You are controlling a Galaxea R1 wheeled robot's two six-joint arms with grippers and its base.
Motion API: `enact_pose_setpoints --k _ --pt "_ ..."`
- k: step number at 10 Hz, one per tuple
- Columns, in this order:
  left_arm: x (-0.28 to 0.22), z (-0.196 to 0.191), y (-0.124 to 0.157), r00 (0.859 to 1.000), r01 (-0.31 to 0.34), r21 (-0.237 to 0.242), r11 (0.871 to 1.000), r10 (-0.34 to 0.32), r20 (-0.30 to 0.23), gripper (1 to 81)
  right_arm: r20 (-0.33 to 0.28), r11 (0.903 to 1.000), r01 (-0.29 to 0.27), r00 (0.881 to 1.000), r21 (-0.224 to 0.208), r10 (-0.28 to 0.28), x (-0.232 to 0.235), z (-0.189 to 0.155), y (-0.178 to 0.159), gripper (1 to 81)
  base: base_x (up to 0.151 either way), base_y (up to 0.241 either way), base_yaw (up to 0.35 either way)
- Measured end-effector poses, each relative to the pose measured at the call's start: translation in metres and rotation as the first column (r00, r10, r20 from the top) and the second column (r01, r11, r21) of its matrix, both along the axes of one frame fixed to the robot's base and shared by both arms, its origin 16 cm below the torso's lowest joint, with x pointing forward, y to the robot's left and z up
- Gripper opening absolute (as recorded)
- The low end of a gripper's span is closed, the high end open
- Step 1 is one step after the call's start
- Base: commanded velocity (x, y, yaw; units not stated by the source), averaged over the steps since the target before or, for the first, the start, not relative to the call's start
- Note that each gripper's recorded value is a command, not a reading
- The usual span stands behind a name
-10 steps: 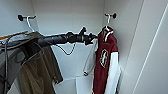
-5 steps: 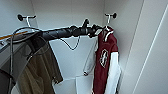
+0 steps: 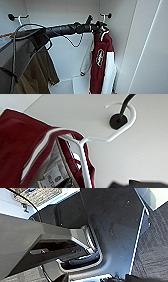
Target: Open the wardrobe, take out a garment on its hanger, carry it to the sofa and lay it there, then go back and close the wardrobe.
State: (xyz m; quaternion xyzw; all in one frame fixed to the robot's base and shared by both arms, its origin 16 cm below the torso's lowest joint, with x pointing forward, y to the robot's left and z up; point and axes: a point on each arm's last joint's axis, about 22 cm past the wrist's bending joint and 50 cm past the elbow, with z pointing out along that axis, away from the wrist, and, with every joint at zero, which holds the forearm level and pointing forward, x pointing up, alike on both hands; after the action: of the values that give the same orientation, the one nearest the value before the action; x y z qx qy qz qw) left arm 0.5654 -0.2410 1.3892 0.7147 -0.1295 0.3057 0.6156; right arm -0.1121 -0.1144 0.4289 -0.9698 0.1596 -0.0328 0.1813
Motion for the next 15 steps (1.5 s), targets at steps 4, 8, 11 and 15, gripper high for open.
enact_pose_setpoints --k 4,8,11,15 --pt "0.016 0.000 0.003 1.000 -0.030 -0.021 0.999 0.030 -0.010 81.1 0.001 1.0000 -0.001 1.000 0.000 0.001 0.000 0.000 0.000 81.1 0.000 0.000 0.000" --pt "0.017 -0.010 -0.020 1.000 -0.009 -0.118 0.993 0.009 -0.003 81.1 -0.010 0.9999 0.010 1.000 0.005 -0.010 -0.007 0.001 0.003 81.1 0.000 0.000 0.000" --pt "0.011 -0.002 -0.031 0.999 0.007 -0.139 0.990 -0.002 0.037 81.1 -0.019 0.9996 0.025 1.000 0.011 -0.025 -0.015 0.002 0.006 81.1 0.000 0.000 0.000" --pt "-0.008 0.014 -0.046 0.994 0.056 -0.189 0.980 -0.037 0.101 81.1 -0.024 0.9994 0.030 0.999 0.014 -0.030 -0.019 0.003 0.008 81.1 0.000 0.000 0.000"
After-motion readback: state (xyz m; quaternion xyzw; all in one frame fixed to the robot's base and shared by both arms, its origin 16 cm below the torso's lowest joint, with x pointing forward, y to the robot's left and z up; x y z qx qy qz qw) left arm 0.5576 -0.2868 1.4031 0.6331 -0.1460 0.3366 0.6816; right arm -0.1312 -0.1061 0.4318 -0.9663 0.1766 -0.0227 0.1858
